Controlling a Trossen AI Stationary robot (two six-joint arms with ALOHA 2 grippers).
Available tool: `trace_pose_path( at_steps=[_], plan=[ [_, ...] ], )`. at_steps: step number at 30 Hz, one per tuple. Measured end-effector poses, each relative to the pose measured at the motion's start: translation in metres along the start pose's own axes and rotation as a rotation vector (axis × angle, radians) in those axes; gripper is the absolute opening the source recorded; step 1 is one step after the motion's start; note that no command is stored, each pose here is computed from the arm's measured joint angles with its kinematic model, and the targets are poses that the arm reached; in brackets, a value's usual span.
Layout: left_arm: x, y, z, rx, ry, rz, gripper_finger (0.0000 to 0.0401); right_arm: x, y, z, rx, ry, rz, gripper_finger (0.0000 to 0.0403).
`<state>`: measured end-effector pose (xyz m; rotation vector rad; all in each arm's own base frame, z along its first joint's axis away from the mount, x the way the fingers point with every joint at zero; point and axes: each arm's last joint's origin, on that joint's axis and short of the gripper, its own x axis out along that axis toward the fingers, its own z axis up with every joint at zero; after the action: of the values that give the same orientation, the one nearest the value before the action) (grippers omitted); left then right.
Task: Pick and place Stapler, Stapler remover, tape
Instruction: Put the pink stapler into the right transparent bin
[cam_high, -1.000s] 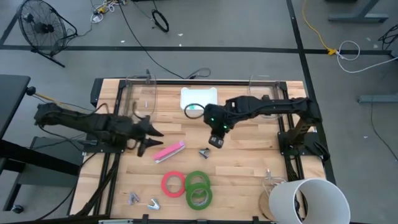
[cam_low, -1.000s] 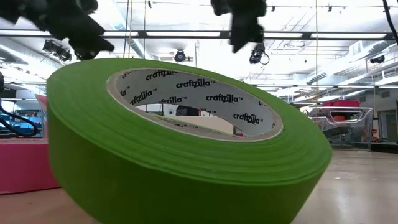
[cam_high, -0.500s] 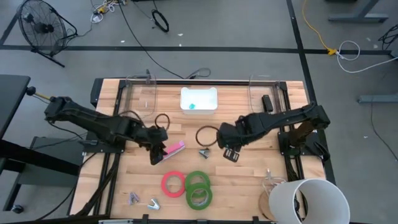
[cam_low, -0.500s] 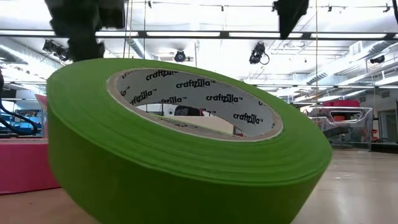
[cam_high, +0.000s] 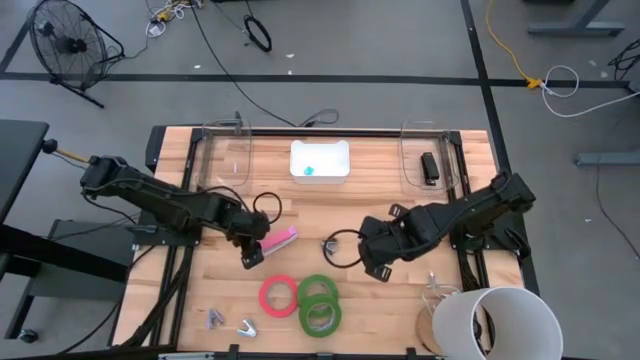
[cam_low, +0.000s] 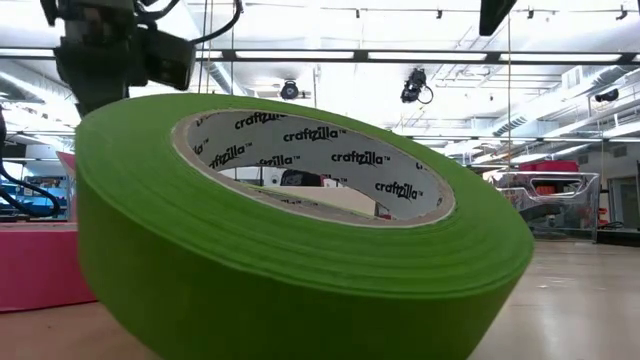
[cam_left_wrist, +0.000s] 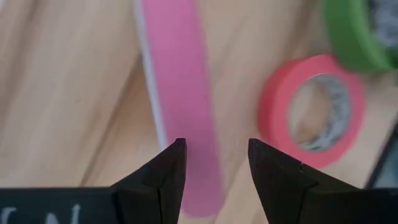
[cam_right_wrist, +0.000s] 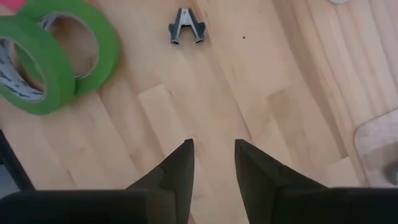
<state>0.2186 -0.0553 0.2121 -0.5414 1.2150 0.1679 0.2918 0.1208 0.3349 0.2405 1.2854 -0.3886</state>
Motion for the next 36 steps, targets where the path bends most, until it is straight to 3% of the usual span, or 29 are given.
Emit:
trace_pose_path(
  at_steps=[10,22,25,28,36],
  plan=[
    [0.002,0.001,0.0,-0.048,-0.002,0.035,0.0177,-0.003,0.011,-0.006,0.009,-0.027,0.04,0.0116],
    [0.046,0.003,0.001,-0.037,0.15,0.146,0.0176,-0.003,0.013,-0.007,-0.019,-0.073,0.015,0.0116],
    [0.054,0.004,0.001,-0.04,0.176,0.162,0.0159,-0.003,0.013,-0.006,-0.018,-0.074,0.016,0.0116],
    [0.056,0.004,0.001,-0.041,0.185,0.163,0.0113,-0.003,0.014,-0.006,-0.016,-0.077,0.019,0.0116],
    [0.05,0.0,0.006,0.046,0.175,0.167,0.0114,-0.003,0.014,-0.004,-0.012,-0.125,-0.008,0.0116]
  ],
)
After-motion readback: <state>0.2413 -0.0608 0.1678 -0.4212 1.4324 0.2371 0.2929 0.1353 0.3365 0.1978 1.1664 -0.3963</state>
